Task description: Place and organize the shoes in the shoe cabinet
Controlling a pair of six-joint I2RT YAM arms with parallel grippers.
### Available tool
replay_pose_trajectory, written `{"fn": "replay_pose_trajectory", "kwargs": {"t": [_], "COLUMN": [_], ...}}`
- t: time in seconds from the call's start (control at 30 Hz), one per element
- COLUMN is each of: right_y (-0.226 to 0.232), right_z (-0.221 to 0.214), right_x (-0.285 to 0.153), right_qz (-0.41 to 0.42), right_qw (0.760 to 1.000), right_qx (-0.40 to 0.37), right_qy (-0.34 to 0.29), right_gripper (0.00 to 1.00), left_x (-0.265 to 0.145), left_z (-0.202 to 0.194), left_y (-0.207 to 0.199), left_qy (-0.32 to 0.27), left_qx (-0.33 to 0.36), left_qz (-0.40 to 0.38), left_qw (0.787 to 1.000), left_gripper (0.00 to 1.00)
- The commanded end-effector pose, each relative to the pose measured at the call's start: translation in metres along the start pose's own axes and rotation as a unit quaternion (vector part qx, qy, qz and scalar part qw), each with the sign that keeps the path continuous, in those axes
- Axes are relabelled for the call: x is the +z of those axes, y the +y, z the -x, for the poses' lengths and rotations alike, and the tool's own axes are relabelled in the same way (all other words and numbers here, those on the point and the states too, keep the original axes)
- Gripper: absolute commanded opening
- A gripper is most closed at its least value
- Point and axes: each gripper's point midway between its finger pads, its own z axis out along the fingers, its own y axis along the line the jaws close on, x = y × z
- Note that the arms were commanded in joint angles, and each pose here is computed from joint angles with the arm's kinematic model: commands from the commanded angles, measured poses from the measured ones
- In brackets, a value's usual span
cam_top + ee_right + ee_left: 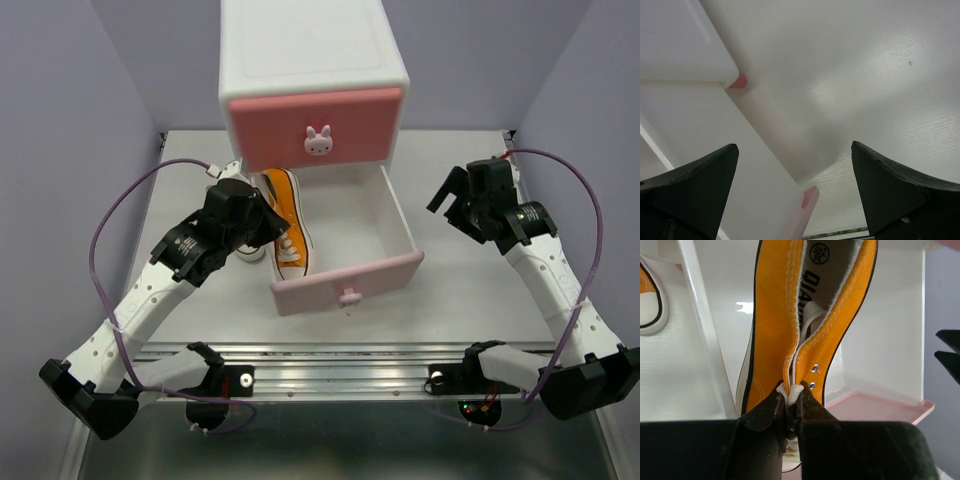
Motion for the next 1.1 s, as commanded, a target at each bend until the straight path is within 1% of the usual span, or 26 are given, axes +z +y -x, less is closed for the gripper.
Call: {"fn": "replay_pose_trajectory", "kwargs": {"t": [0.0,0.1,0.23,0.33,0.47,0.6,0.73,0.77,0.8,0.87,0.9,0.93,1.0,1.03,1.07], "right_y": [-0.001,-0.006,-0.007,-0.007,-0.004,-0.002,-0.001,-0.001,-0.001,0.001,0.001,0.001,0.0,0.001,0.001], "right_z": [-0.001,-0.004,-0.008,-0.007,0.0,0.005,0.005,0.006,0.006,0.009,0.01,0.011,0.013,0.014,0.014], "right_x": [-0.003,0.0,0.002,0.005,0.005,0.008,0.011,0.012,0.012,0.012,0.011,0.011,0.01,0.01,0.009], "right_qz": [0.01,0.003,0.003,-0.002,-0.001,-0.006,-0.008,-0.009,-0.009,-0.007,-0.008,-0.009,-0.01,-0.009,-0.009], "right_qw": [1.0,1.0,1.0,1.0,1.0,1.0,1.0,1.0,1.0,0.999,0.999,0.999,0.999,0.999,0.999], "right_qx": [0.008,0.007,0.002,-0.002,-0.018,-0.027,-0.026,-0.026,-0.027,-0.029,-0.03,-0.03,-0.029,-0.027,-0.027], "right_qy": [-0.005,-0.006,0.0,0.0,-0.006,-0.01,-0.011,-0.011,-0.012,-0.015,-0.018,-0.019,-0.023,-0.024,-0.024], "right_gripper": [1.0,1.0,1.0,1.0,1.0,1.0,1.0,1.0,1.0,1.0,1.0,1.0,1.0,1.0,1.0], "left_x": [-0.016,-0.011,0.003,0.027,0.045,0.051,0.06,0.062,0.062,0.066,0.065,0.064,0.06,0.059,0.058], "left_z": [0.002,-0.004,0.005,0.0,0.001,0.007,0.002,0.0,0.001,0.001,0.007,0.01,0.018,0.02,0.021], "left_y": [-0.014,-0.01,-0.004,-0.003,0.0,0.003,0.01,0.013,0.014,0.013,0.011,0.011,0.005,0.003,0.002], "left_qy": [-0.007,-0.001,-0.024,-0.008,-0.01,-0.027,-0.023,-0.019,-0.017,-0.016,-0.026,-0.03,-0.044,-0.047,-0.048], "left_qx": [0.036,0.032,0.014,0.011,-0.004,-0.021,-0.046,-0.049,-0.052,-0.048,-0.047,-0.045,-0.042,-0.038,-0.036], "left_qz": [-0.051,-0.042,-0.012,0.006,0.034,0.054,0.082,0.092,0.1,0.109,0.109,0.11,0.1,0.095,0.094], "left_qw": [0.998,0.999,1.0,1.0,0.999,0.998,0.995,0.994,0.993,0.993,0.993,0.993,0.993,0.994,0.994], "left_gripper": [0.0,0.0,0.0,0.0,0.0,0.0,0.0,0.04,0.16,0.27,0.4,0.47,0.55,0.63,0.66]}}
